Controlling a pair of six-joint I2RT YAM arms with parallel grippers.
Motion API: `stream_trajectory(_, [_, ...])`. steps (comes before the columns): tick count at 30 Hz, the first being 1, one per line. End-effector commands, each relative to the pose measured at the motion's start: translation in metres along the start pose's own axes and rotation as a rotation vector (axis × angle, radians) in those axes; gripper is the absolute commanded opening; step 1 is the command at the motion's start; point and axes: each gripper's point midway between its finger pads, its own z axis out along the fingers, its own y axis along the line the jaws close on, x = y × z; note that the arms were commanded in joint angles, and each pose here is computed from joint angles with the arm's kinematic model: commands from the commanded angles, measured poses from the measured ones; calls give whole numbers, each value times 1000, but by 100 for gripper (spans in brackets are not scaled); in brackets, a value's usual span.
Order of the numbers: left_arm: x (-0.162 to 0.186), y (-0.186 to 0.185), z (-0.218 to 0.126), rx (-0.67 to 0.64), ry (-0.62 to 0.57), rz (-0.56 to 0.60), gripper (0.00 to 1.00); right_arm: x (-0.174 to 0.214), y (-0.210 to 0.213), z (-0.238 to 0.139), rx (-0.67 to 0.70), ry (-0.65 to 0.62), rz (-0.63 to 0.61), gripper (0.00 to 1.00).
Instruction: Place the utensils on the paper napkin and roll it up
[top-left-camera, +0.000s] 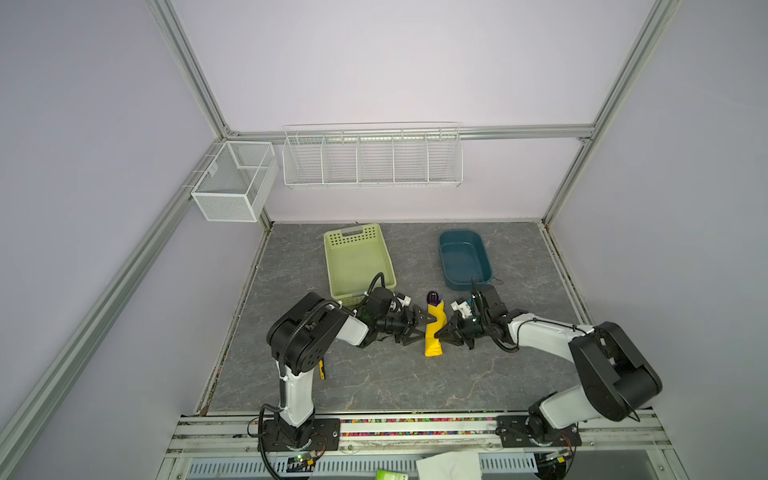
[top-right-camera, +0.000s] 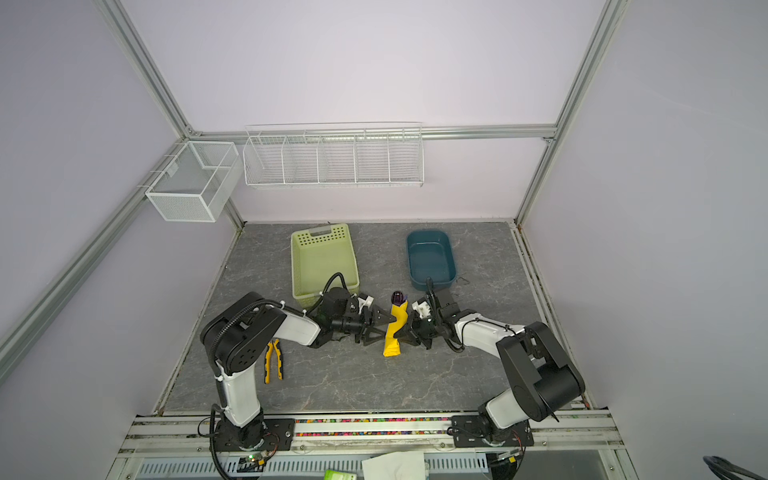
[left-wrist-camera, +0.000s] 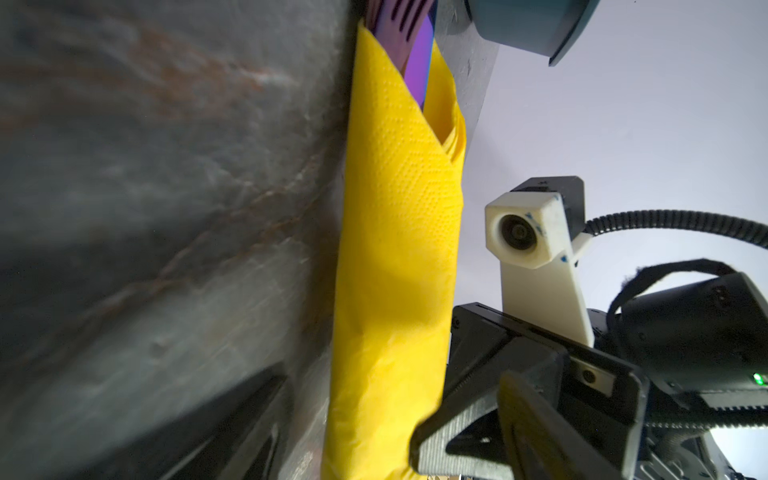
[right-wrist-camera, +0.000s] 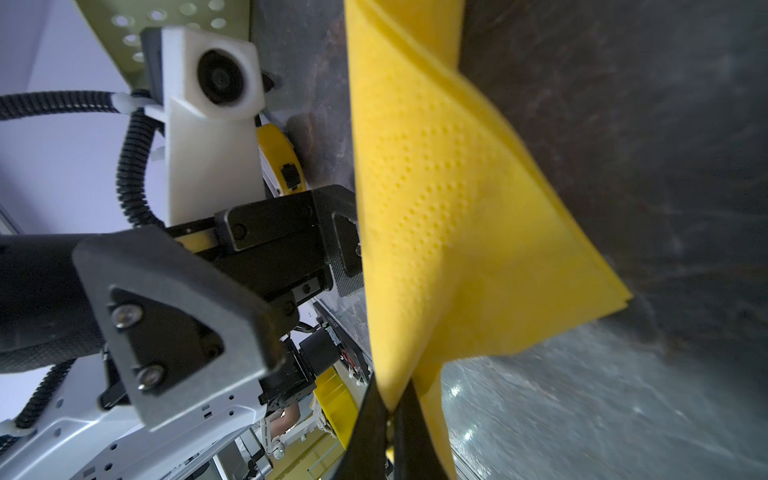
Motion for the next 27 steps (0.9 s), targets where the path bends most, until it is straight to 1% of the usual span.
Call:
stream_trajectory(1, [1,30,4,-47,-8,-111,79,-1,16,-5,-61,-3,-12,7])
stream_trajectory(6, [-1,30,9,-3,-12,-140,79,0,18,-4,-71,6,-11,7])
stream_trajectory(10, [0,26,20,37,7,-154,77,0,19,-3,-81,11,-10,7])
stream_trajectory(15, [-5,20,26,87,-3,-167,73,2,17,-2,-79,16,-6,7])
stream_trajectory(19, [-9,14,29,102,-6,-156,71,5,13,-2,-76,24,0,7])
stream_trajectory(27, [-19,0,33,152,-7,-132,63,16,2,-3,-64,42,9,7])
